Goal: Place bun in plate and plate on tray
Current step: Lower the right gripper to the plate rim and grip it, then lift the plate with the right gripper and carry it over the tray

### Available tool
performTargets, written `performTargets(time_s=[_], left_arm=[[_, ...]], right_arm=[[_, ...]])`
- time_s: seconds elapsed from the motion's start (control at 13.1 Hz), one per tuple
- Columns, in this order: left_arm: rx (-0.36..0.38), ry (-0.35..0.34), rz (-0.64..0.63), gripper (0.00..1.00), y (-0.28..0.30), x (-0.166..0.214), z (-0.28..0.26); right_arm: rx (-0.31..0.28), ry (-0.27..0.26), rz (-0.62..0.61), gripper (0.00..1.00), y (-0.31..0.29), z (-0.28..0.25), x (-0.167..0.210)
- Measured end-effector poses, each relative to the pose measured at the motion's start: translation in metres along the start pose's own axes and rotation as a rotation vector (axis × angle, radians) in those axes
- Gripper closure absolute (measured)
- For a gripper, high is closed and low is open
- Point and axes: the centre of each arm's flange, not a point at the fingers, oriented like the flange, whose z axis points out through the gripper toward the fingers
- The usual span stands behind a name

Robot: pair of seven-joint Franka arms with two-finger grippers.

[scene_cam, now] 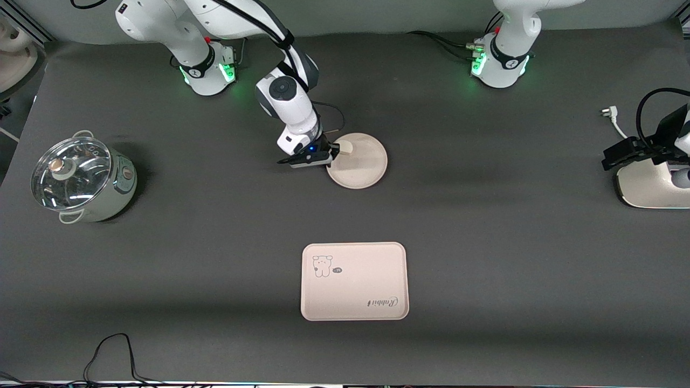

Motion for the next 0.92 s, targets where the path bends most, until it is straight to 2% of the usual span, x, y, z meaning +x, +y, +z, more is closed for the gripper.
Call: performTargets(time_s=[0.08, 0.54, 0.92], left_arm=[[0.0, 0.004, 0.001, 0.0, 0.001, 0.0, -0.001], [-0.001, 0.017, 0.011, 0.0, 0.006, 0.0, -0.006], [-0.001, 0.017, 0.013, 0.0, 0.007, 0.0, -0.006]], right_arm=[[0.007, 0.006, 0.001, 0.96, -0.002, -0.002, 0.001], [0.03, 0.022, 0.005, 0.96, -0.009, -0.02, 0.01], [0.06, 0.012, 0.04, 0.96, -0.016, -0.104, 0.04]])
